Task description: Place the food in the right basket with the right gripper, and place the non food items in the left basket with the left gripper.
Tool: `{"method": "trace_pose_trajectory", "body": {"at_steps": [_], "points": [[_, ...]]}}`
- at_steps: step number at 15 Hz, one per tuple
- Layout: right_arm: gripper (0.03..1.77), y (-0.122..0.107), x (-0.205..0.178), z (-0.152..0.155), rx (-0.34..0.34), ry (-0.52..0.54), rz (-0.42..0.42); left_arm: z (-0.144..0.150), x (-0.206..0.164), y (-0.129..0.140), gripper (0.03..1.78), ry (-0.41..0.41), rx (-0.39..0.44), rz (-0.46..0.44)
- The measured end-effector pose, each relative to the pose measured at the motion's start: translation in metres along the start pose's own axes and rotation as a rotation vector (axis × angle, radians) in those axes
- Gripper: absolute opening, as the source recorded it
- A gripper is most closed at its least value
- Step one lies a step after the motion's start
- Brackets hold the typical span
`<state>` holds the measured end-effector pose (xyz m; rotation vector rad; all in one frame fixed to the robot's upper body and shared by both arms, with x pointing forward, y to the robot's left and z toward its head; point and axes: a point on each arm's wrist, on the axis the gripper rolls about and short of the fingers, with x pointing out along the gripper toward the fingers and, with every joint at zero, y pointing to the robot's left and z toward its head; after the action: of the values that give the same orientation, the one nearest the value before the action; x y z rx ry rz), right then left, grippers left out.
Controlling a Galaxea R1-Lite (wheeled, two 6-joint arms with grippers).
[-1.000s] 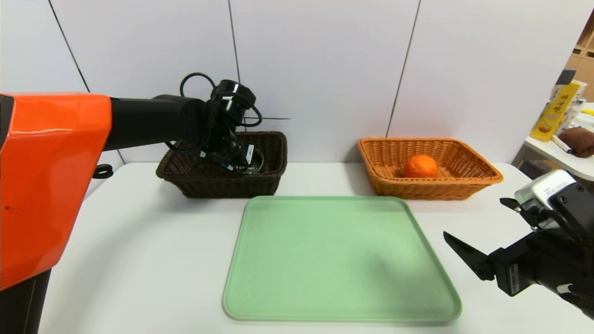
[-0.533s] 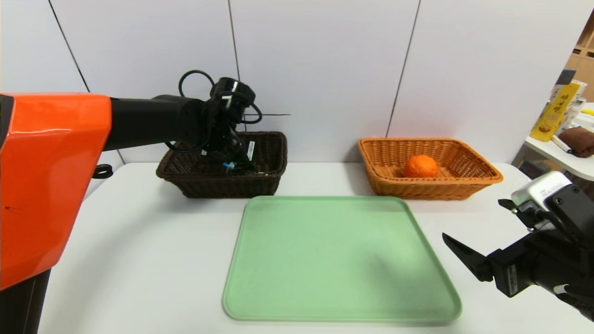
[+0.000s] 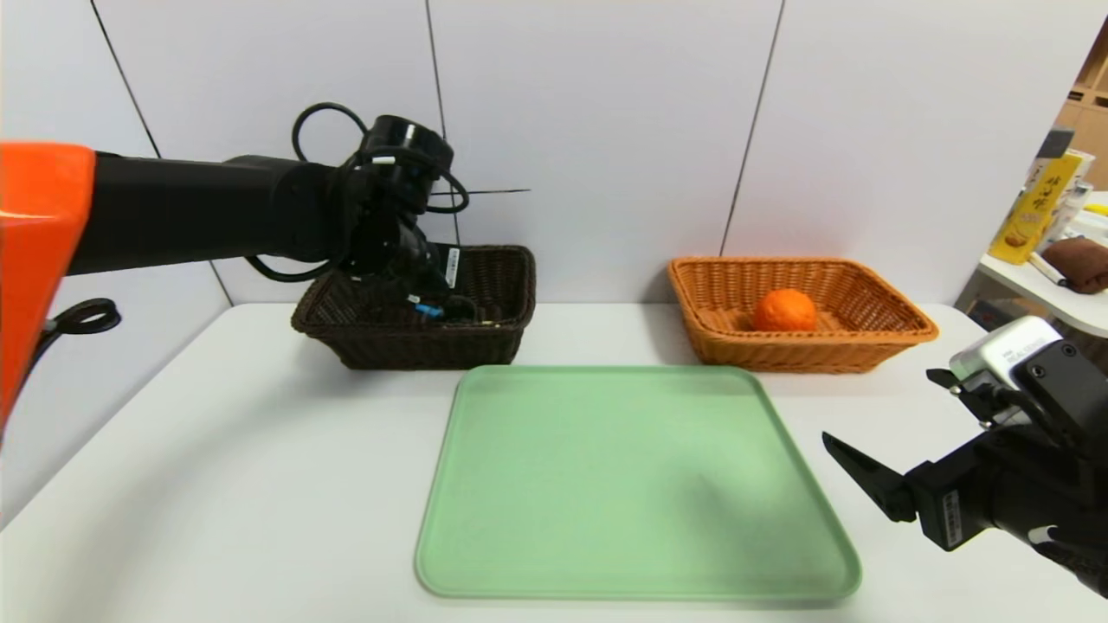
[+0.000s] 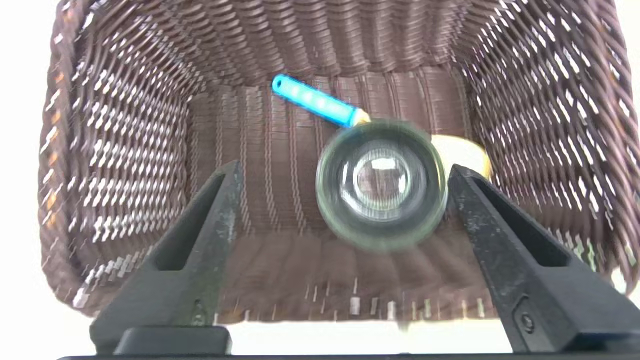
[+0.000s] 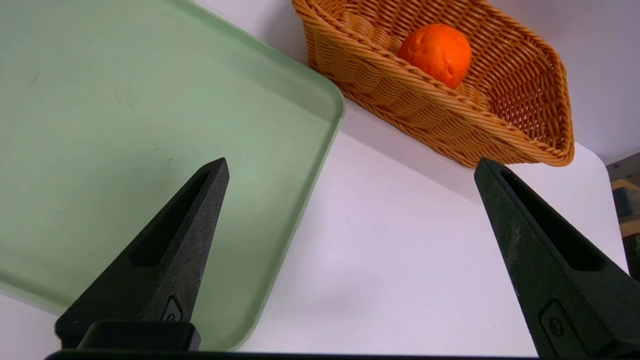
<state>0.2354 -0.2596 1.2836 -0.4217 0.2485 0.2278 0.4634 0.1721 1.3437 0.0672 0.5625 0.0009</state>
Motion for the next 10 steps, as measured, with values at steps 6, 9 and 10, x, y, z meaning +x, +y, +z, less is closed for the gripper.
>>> {"method": "trace_pose_trajectory", "body": {"at_steps": [6, 9, 10], "points": [[1.69, -0.003, 0.004, 0.008, 0.006, -0.016, -0.017, -0.024, -0.079, 0.034, 1.60, -0.113, 0.031, -0.024], [1.69, -0.005, 0.005, 0.011, -0.004, -0.020, -0.030, -0.041, -0.120, 0.055, 1.64, -0.152, 0.028, -0.026], [1.69, -0.007, 0.005, 0.014, 0.000, -0.025, -0.040, -0.048, -0.133, 0.061, 1.64, -0.164, 0.026, -0.026]]}}
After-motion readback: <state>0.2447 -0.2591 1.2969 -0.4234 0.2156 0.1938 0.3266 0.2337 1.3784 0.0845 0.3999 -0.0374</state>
